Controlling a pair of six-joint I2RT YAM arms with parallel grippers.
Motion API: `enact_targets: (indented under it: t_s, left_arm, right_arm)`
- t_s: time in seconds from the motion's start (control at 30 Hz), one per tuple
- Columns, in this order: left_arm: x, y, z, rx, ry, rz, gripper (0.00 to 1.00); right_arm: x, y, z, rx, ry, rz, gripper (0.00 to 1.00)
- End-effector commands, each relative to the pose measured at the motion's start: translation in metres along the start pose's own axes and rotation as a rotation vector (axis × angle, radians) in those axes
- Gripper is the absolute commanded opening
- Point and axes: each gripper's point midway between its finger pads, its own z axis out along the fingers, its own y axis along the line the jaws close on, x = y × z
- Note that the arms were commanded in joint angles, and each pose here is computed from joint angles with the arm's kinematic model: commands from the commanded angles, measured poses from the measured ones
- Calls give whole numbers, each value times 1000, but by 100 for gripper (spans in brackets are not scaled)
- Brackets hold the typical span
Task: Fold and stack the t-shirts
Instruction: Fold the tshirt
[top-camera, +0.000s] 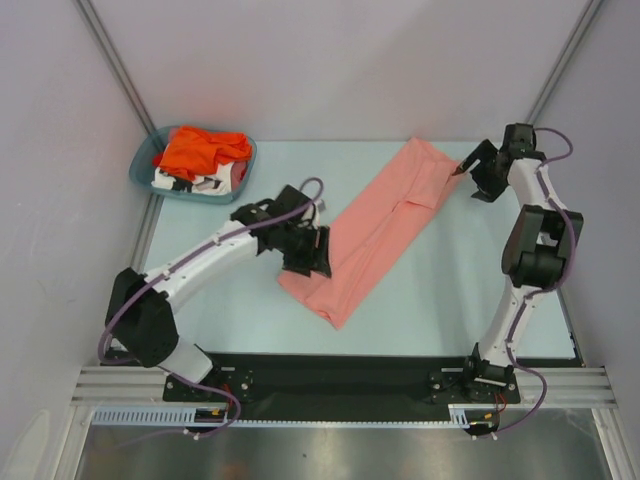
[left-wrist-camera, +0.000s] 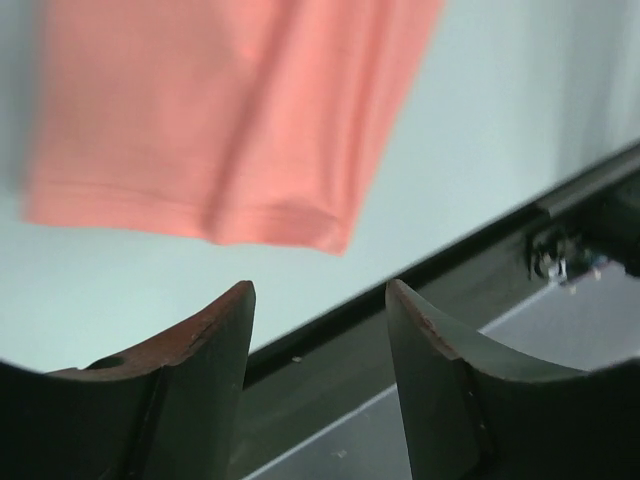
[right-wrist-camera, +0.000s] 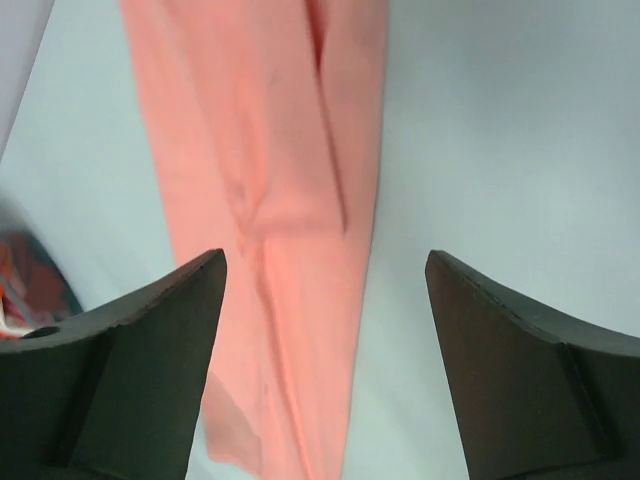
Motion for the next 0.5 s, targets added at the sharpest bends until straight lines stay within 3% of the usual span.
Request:
enact_targets:
  t_s: [0.0,0.07,0.23,0.27,0.33,0.37,0.43,0.47]
  left_arm:
    - [-16,65,-15,-95,-53,-20,60]
    - [-33,89,-18,-102,-109,-84,60]
    - [-50,125,-17,-161,-178,-208,60]
    - [-53,128,-17,-164,-189,-220,60]
    - [-55,132,-18,-146,-203,-250,58]
    - [-58,134,-19,-144,-218,-253,58]
    - [-57,140,-21,-152,-229,-271,57]
    - [-57,142,-19,-149,-229,-275,57]
  right_arm:
    - [53,19,-78,-18,25,-51,86]
    - [99,39,-93,-103,76,-59,86]
    - [262,63,-137,-306,330,-86,77]
    - [295,88,-147,-415,352,-148,66]
    - [344,89,-154,-482,416,-111,56]
    - [366,109,-164,-595,434,-146,46]
    - [398,111,-157,-608,505,-137,38]
    - [405,123,-159,-655,503,-153,29]
